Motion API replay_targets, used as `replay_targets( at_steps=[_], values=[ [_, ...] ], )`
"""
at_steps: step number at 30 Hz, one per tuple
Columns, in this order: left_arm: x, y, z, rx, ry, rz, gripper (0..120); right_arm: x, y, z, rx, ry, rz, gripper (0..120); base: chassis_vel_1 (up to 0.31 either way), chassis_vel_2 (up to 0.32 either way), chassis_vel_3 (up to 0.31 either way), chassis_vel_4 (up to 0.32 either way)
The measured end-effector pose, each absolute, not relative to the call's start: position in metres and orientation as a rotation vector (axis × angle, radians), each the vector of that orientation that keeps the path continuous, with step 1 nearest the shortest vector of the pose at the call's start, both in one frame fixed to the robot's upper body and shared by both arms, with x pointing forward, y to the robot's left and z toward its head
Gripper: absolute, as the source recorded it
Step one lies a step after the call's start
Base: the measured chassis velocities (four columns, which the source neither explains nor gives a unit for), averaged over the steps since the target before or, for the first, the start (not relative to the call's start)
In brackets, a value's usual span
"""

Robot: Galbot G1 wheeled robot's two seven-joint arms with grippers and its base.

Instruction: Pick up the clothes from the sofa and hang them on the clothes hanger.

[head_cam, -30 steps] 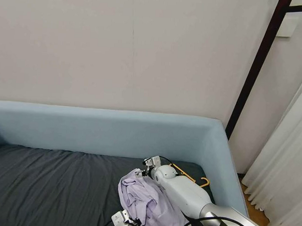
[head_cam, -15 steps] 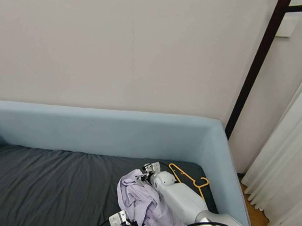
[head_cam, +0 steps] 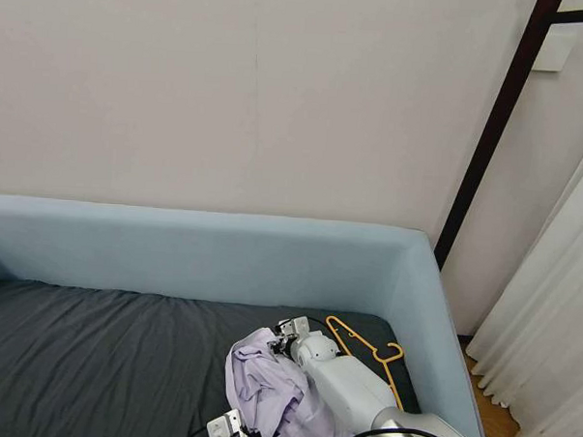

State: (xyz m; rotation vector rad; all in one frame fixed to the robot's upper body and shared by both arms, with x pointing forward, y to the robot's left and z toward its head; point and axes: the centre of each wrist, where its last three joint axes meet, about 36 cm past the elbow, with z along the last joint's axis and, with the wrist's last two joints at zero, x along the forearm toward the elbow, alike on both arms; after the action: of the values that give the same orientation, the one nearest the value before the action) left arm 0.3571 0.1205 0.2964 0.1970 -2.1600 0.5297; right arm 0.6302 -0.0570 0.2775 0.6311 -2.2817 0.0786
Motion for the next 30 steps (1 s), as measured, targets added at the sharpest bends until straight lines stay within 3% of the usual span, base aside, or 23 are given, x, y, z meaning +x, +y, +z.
replay_targets(
  at_steps=[7,20,30],
  values=[
    [0.357,0.124,0.296,0.197,-2.166,0.513,0,0.633,-0.052,0.284,0.658,-2.300,0.081,0,0.000,0.000,0.000,0.000],
    [0.358,0.135,0.299,0.184,-2.198,0.485,0,0.632,-0.060,0.291,0.702,-2.374,0.041,0,0.000,0.000,0.000,0.000],
    [0.358,0.178,0.319,0.092,-2.388,0.333,0,0.622,-0.065,0.334,0.771,-2.506,0.036,0,0.000,0.000,0.000,0.000]
  ],
)
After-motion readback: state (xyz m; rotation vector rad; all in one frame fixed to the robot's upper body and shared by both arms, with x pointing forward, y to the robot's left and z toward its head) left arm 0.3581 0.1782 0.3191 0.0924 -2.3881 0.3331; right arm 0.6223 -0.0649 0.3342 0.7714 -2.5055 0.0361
